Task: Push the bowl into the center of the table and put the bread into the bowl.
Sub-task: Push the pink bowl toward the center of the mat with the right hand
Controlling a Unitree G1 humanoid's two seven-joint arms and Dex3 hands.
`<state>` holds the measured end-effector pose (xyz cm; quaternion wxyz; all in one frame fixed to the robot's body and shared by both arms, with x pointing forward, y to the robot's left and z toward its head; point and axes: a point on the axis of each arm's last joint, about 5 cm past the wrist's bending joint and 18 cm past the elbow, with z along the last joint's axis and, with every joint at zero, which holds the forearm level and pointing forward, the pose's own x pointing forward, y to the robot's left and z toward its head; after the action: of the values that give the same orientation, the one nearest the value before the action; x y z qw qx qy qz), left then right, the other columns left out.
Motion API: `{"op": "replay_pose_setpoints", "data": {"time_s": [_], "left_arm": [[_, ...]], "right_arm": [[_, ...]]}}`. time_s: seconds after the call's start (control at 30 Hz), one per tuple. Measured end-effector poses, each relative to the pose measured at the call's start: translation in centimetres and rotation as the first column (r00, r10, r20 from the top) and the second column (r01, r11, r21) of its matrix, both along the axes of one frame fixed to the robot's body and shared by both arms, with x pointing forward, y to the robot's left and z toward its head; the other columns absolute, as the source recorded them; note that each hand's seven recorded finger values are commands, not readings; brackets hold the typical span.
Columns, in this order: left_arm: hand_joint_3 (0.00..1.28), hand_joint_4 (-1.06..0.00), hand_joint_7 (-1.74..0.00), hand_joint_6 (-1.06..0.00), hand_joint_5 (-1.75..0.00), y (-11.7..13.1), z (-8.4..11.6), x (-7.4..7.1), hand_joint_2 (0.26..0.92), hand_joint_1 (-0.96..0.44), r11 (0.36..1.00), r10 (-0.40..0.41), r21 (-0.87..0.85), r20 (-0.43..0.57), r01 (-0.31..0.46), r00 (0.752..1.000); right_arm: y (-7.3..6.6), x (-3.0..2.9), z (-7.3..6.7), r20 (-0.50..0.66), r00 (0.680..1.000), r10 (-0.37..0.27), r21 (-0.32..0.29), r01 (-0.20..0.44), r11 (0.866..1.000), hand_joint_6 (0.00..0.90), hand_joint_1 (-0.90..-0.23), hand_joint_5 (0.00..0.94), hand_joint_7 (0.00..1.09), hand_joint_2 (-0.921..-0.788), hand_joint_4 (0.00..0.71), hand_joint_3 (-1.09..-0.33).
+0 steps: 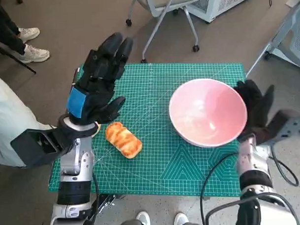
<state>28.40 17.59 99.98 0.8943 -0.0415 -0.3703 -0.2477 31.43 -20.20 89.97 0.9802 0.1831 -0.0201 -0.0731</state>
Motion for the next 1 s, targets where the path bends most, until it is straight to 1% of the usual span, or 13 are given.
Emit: {"op": "replay_pose_setpoints", "data": {"time_s": [0.27,0.53,0.63,0.8,1.0], "left_arm": [[0.46,-0.09,-0.41,0.0,-0.02,0.2,-0.1,-0.1,0.921,-0.6,1.0,0.006,0.004,-0.007,-0.006,1.0],[0.46,-0.1,-0.42,0.0,-0.02,0.6,-0.2,-0.2,0.921,-0.6,1.0,0.02,0.002,-0.009,-0.02,1.0],[0.46,-0.1,-0.42,0.0,-0.02,0.7,-0.2,-0.2,0.921,-0.6,1.0,0.024,0.002,-0.008,-0.024,1.0],[0.45,-0.1,-0.42,0.0,-0.01,0.8,-0.2,-0.2,0.921,-0.6,1.0,0.029,0.001,-0.009,-0.029,1.0],[0.45,-0.1,-0.42,0.0,-0.01,0.8,-0.2,-0.2,0.921,-0.6,0.999,0.033,0.003,-0.008,-0.033,0.999]], "right_arm": [[1.5,0.5,0.3,0.004,0.999,0.046,0.044,-0.046,0.998,0.163,-0.573,0.006,0.2,-0.921,0.127,-0.89],[2.5,0.88,0.5,0.015,0.996,0.083,0.109,-0.084,0.991,0.176,-0.587,0.002,0.19,-0.921,0.122,-0.843],[2.9,1.05,0.7,0.015,0.996,0.091,0.132,-0.092,0.987,0.171,-0.589,0.006,0.19,-0.921,0.13,-0.843],[3.8,1.49,1.2,0.023,0.994,0.111,0.16,-0.113,0.981,0.166,-0.589,0.006,0.18,-0.921,0.135,-0.847],[4.8,1.95,1.9,0.034,0.989,0.141,0.177,-0.144,0.974,0.173,-0.588,0.007,0.17,-0.921,0.14,-0.854]]}}
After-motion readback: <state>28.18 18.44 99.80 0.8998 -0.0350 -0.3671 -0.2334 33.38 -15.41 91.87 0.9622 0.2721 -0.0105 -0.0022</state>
